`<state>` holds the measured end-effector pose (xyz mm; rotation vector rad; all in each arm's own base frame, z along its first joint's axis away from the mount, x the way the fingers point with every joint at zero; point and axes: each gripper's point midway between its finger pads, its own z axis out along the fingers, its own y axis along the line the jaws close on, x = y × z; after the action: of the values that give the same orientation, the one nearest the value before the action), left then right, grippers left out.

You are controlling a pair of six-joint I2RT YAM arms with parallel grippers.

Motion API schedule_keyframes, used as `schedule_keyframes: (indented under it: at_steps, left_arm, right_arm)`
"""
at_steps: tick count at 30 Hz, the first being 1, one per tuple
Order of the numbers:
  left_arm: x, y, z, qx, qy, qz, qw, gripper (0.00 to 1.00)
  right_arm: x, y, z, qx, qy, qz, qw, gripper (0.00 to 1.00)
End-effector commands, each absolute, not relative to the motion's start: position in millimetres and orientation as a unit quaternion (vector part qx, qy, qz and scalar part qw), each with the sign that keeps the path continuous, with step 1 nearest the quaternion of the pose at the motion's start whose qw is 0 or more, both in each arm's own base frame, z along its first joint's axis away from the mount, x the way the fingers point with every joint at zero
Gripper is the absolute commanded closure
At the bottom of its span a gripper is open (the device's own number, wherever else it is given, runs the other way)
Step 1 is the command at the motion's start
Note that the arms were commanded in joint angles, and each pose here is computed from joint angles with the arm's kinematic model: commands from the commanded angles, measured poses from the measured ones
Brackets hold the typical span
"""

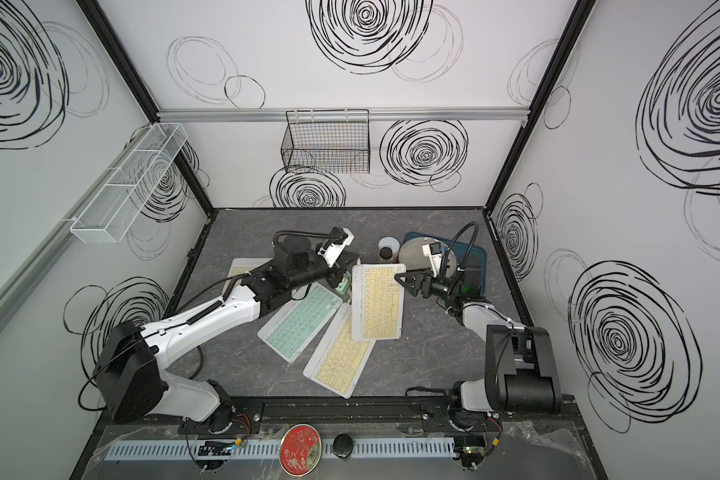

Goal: Unplug the wireless keyboard
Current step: Pick up the keyboard from the center of the board, then remove the power cord from the keyboard.

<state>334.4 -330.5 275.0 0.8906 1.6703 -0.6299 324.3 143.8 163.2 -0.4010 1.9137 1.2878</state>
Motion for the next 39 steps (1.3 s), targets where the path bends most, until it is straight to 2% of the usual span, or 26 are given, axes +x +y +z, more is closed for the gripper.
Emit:
schedule_keyframes:
  at_steps: [1,9,12,13,16,18,19,23,31,39]
  left_arm:
    - [330,-331,312,0.381,0.657,-0.274,0.590,1.00]
    - [333,-332,311,0.379,0.659,-0.270,0.590,1.00]
    - [333,-332,311,0.379,0.660,-0.270,0.590,1.00]
    - [333,-332,311,0.379,0.660,-0.270,0.590,1.00]
    - [334,-331,310,0.381,0.660,-0.267,0.590,1.00]
    - [334,-331,310,0.382,0.660,-0.265,0.590,1.00]
    - [334,-330,311,0.382,0.659,-0.265,0.591,1.00]
    - [337,-329,315,0.384,0.660,-0.262,0.591,1.00]
    - [343,-319,343,0.376,0.650,-0.266,0.605,1.00]
    - [349,-301,389,0.343,0.636,-0.245,0.646,1.00]
  right_arm:
    - [329,141,157,-0.139,0.752,0.509,0.394,0.19]
    - [285,190,188,-0.258,0.691,0.542,0.402,0.20]
    - [274,199,195,-0.283,0.677,0.546,0.404,0.24]
    - [272,200,197,-0.287,0.673,0.547,0.406,0.29]
    - [269,202,200,-0.292,0.667,0.551,0.408,0.63]
    - [266,203,202,-0.296,0.664,0.552,0.407,0.79]
    - [265,204,202,-0.297,0.664,0.552,0.408,0.85]
    - [259,204,209,-0.309,0.660,0.546,0.414,0.98]
    - [235,221,222,-0.351,0.662,0.516,0.414,1.00]
    - [223,232,200,-0.370,0.691,0.494,0.377,1.00]
